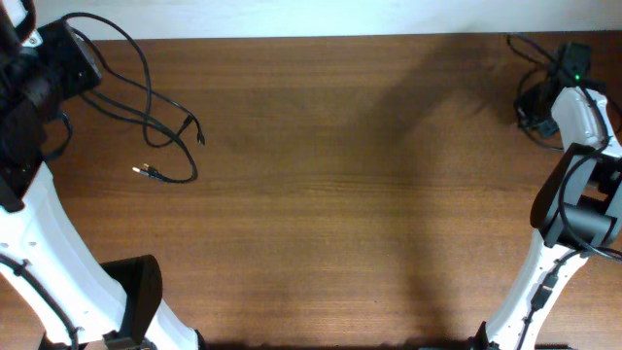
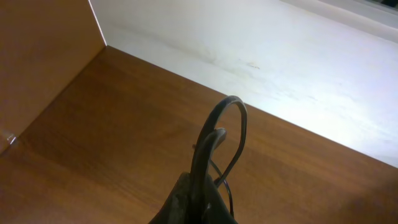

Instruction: Untangle cables

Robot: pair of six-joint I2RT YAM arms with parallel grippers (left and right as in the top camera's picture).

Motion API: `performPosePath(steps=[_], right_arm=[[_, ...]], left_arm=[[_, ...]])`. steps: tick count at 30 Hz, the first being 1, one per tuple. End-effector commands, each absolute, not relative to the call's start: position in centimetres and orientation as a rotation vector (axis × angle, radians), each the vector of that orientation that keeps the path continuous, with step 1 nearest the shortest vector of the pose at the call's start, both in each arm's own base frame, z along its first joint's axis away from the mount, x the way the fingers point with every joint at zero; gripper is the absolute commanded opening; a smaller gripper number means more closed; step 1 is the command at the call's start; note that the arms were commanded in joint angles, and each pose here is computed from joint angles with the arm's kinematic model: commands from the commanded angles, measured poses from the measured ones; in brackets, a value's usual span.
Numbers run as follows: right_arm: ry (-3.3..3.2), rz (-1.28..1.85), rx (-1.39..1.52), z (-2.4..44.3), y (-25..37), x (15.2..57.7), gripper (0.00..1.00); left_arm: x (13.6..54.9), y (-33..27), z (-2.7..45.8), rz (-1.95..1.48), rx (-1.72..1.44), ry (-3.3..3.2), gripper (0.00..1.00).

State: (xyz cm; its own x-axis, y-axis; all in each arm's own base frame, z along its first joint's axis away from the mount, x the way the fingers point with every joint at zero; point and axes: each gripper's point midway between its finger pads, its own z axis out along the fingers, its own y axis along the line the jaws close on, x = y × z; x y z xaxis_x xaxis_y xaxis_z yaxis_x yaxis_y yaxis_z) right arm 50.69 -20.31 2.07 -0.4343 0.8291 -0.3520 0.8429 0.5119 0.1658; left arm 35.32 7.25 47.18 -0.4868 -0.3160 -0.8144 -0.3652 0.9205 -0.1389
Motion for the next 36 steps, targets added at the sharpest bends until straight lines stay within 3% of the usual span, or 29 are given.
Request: performPosePath(steps=[1,6,13,20,26,32,36], right_arm=[[2.384,0.056,1.552,1.7,-21.2,48.4,0.04],[2.421,-0.045,1.719,1.1,-22.8,44.1,0.04],[2.347,-0.104,1.7,0.5,-24.3,45.2,0.04],[2.443,-0.124,1.757,-5.2,-23.6,43.9,0.04],[2.403,-0.115,1.778,0.0,-23.6,43.9,0.04],[2.346,-0.081,1.96,1.2,-22.2,42.5,0.04],[2.312,-0.03,1.889,4.5,-21.6,44.3,0.04]], left_arm=[[34.8,7.0,47.8,0.061,-0.461,2.1,0.01],[34.8,7.0,47.8,0.061,-0.461,2.1,0.0],[34.8,6.9,47.8,0.06,-0.461,2.1,0.0],[34.8,7.0,47.8,0.061,-0.461,2.1,0.0],[34.8,7.0,47.8,0.061,-0.461,2.1,0.0],[34.8,7.0,47.8,0.061,-0.461,2.1,0.0],[34.8,6.9,47.8,0.06,-0.461,2.1,0.0]])
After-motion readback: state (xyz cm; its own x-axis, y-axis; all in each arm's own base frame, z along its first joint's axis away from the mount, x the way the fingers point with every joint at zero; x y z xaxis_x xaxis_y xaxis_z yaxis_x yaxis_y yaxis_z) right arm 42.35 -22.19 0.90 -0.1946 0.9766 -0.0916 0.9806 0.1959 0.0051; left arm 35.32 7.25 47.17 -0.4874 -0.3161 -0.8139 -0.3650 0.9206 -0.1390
